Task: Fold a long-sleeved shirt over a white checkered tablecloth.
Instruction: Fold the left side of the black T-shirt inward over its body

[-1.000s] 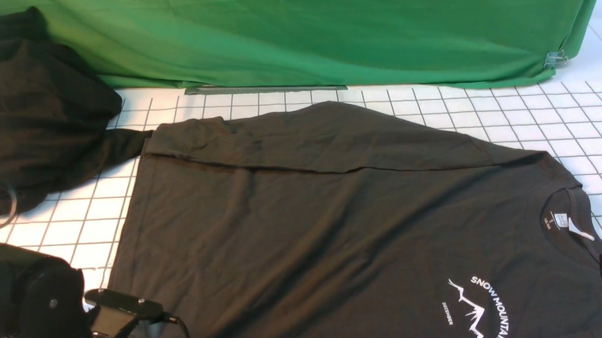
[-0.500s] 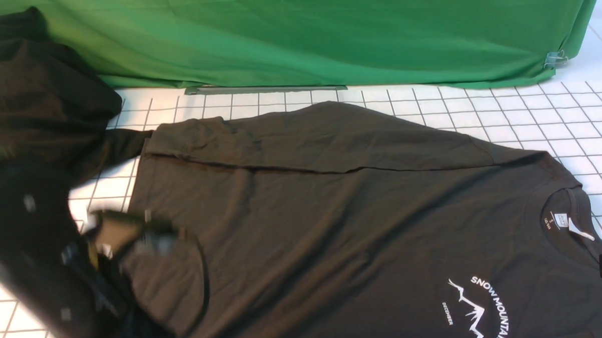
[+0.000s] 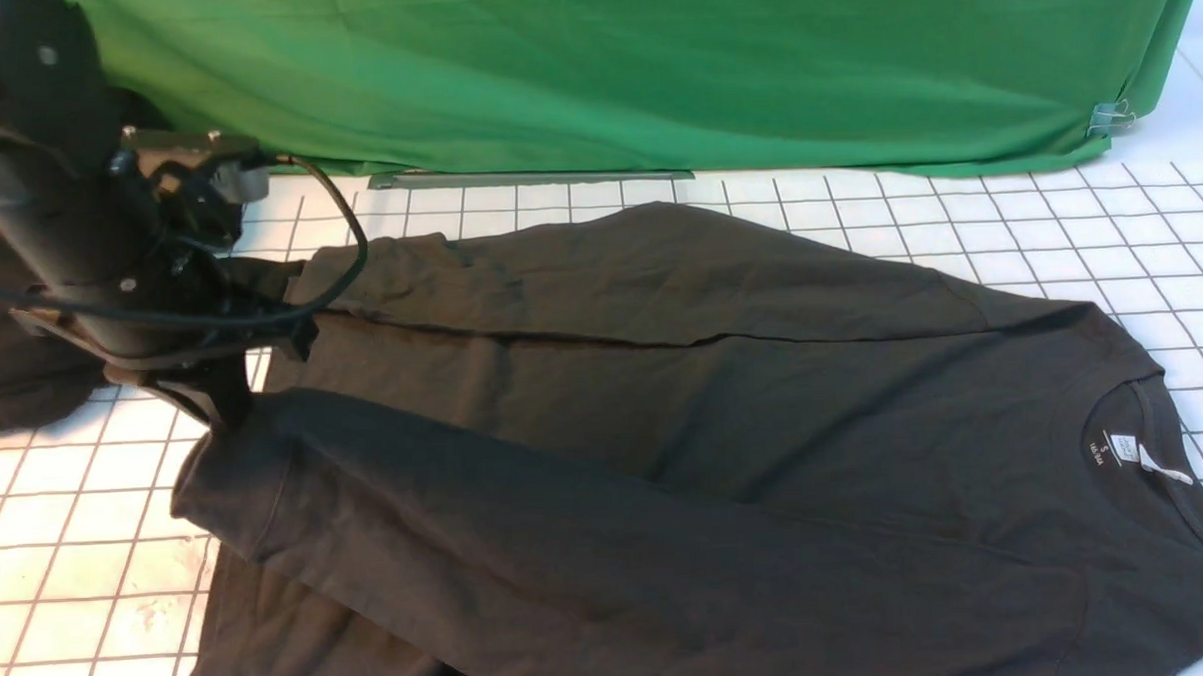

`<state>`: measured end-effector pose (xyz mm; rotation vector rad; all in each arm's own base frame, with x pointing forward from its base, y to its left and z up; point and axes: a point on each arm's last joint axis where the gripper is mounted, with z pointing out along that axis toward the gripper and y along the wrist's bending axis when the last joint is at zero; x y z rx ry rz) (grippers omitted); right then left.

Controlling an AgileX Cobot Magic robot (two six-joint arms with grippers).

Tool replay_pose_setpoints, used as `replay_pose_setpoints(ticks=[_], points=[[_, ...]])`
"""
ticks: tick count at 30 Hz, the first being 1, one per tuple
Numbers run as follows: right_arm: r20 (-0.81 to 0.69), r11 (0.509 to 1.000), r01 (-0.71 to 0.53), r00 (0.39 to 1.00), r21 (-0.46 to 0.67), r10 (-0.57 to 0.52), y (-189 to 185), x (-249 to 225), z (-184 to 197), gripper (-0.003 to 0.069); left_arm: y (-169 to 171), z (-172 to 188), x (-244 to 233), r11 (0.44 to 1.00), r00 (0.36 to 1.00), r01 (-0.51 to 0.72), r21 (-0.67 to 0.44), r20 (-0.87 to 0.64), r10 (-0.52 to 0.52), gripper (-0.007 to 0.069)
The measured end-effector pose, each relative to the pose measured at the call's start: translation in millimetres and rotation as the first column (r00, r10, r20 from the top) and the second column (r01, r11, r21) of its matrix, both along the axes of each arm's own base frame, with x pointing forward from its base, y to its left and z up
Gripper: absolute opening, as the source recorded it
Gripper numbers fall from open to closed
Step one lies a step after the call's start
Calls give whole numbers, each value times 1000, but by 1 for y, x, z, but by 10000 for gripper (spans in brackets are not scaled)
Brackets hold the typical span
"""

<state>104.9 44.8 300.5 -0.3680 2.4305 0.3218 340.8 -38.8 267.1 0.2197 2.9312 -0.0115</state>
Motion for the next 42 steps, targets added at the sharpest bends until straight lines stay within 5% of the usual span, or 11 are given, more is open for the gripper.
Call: replay_pose_setpoints(ticks=[9, 15, 21, 30, 34, 38, 42], points=[[-195, 978, -206, 958, 43, 210, 24, 11, -2, 74, 4, -28, 26, 1000, 998, -7, 9, -61, 7, 12], [-304, 939, -343, 895, -1, 327, 63, 33, -48, 195, 8, -35, 38, 998, 999, -41, 44, 23, 40, 12], [-343, 943, -318, 900, -100, 268, 87, 58, -84, 377, 5, -42, 42, 998, 998, -54, 18, 19, 53, 12], [-418, 942, -298, 883, -154, 212, 103, 83, -136, 413, 2, -44, 44, 998, 998, -57, -15, 16, 57, 12], [-426, 940, -301, 880, -163, 208, 106, 88, -143, 342, 1, -44, 43, 998, 998, -63, -30, 14, 63, 12], [-419, 936, -309, 882, -167, 217, 106, 89, -143, 76, -2, -44, 43, 995, 997, -70, -67, 8, 70, 12], [-439, 936, -313, 872, -159, 217, 103, 83, -136, 20, -5, -44, 42, 994, 998, -62, -90, -10, 61, 12]])
